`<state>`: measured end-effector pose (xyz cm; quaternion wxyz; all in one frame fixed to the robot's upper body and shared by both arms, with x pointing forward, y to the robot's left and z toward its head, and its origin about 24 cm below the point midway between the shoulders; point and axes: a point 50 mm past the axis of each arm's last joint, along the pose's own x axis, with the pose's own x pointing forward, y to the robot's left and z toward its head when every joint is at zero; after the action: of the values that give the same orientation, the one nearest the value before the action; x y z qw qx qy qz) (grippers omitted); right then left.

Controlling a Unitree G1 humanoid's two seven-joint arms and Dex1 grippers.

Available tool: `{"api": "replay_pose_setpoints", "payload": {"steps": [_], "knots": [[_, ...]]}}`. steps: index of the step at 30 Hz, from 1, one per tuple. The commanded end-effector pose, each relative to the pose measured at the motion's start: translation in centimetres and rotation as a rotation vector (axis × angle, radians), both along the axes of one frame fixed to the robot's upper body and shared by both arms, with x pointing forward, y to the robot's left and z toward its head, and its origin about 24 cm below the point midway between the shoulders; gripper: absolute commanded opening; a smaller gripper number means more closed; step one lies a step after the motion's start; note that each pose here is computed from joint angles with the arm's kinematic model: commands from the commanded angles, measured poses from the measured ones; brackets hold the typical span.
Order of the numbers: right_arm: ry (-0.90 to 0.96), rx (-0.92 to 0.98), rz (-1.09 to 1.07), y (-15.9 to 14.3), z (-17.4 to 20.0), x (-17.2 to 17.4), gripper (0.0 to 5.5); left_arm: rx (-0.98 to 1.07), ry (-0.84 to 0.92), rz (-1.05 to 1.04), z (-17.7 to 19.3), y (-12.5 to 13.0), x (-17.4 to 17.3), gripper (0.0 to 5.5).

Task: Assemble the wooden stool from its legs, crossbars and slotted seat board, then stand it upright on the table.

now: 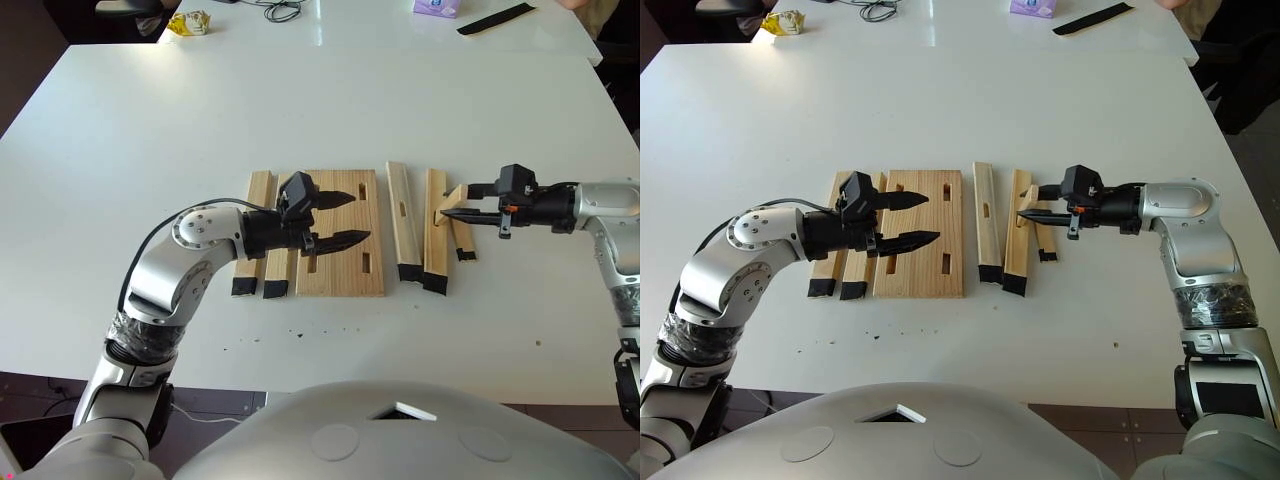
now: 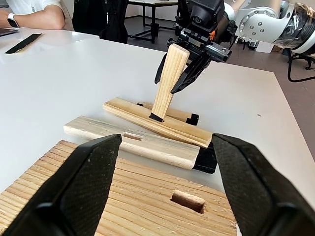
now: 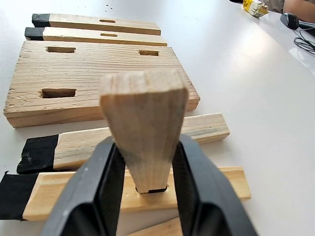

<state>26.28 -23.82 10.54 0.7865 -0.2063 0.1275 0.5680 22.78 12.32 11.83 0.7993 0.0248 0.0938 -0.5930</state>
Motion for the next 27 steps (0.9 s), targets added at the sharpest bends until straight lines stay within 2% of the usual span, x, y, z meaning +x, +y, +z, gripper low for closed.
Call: {"api": "replay_pose_setpoints", "payload": {"steps": [1,15,27], "knots": [[0.119,-0.017,-0.082,-1.2,-2.4,-0.8,1.31,0.028,-0.022,0.010,0.2,0.3,0.5,3.41],[0.251,-0.044,-0.101,-1.8,-5.0,-1.4,1.31,0.037,-0.025,-0.001,0.4,0.3,0.6,3.41],[0.301,-0.106,-0.110,-2.3,-6.2,0.1,1.31,0.044,-0.019,-0.022,0.2,0.1,0.4,3.41]]}}
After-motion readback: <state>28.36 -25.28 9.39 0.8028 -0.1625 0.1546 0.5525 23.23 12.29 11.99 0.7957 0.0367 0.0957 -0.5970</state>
